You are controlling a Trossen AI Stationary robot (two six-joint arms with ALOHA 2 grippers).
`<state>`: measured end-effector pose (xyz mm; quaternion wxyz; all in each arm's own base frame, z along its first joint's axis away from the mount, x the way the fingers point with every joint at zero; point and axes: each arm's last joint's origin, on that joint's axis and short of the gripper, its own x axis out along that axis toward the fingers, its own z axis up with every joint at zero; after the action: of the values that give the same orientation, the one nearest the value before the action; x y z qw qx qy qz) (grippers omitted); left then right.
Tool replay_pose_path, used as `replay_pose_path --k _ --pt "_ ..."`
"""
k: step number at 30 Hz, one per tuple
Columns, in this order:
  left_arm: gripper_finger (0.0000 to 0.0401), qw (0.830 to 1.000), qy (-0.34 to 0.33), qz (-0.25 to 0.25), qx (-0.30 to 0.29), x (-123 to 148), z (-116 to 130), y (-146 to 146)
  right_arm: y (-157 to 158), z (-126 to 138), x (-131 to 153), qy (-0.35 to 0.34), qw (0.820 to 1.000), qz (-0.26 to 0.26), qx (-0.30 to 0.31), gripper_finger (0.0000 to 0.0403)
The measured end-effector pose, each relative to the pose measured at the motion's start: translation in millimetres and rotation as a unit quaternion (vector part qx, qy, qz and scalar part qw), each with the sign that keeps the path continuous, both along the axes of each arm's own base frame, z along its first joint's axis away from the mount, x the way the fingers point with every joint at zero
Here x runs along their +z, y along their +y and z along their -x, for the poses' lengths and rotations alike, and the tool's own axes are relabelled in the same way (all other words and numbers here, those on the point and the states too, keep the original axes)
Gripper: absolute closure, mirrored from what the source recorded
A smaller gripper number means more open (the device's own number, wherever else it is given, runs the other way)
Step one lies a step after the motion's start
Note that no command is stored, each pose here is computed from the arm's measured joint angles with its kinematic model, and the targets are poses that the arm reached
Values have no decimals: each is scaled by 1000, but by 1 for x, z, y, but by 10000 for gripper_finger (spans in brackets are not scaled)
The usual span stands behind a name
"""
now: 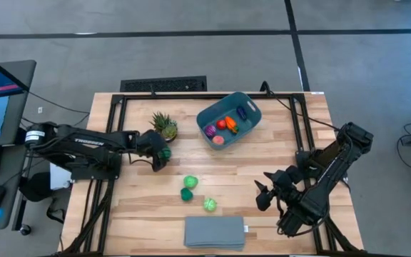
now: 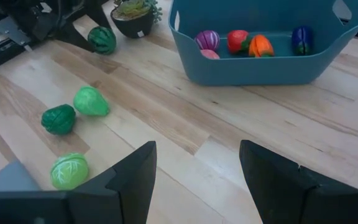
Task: Pick and placing Produce into tupperware
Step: Put the watermelon into the bin
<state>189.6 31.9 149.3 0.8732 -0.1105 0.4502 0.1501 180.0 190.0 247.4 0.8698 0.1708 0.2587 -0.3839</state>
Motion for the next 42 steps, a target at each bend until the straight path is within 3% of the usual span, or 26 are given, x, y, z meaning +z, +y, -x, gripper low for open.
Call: replay_pose_path --k 24,42 --pt "36 999 -50 7 -10 5 -9 -2 1 2 -1 18 1000 2 10 148" --pt "41 998 -32 28 -37 -7 -16 -14 2 2 -1 20 1000 4 15 148"
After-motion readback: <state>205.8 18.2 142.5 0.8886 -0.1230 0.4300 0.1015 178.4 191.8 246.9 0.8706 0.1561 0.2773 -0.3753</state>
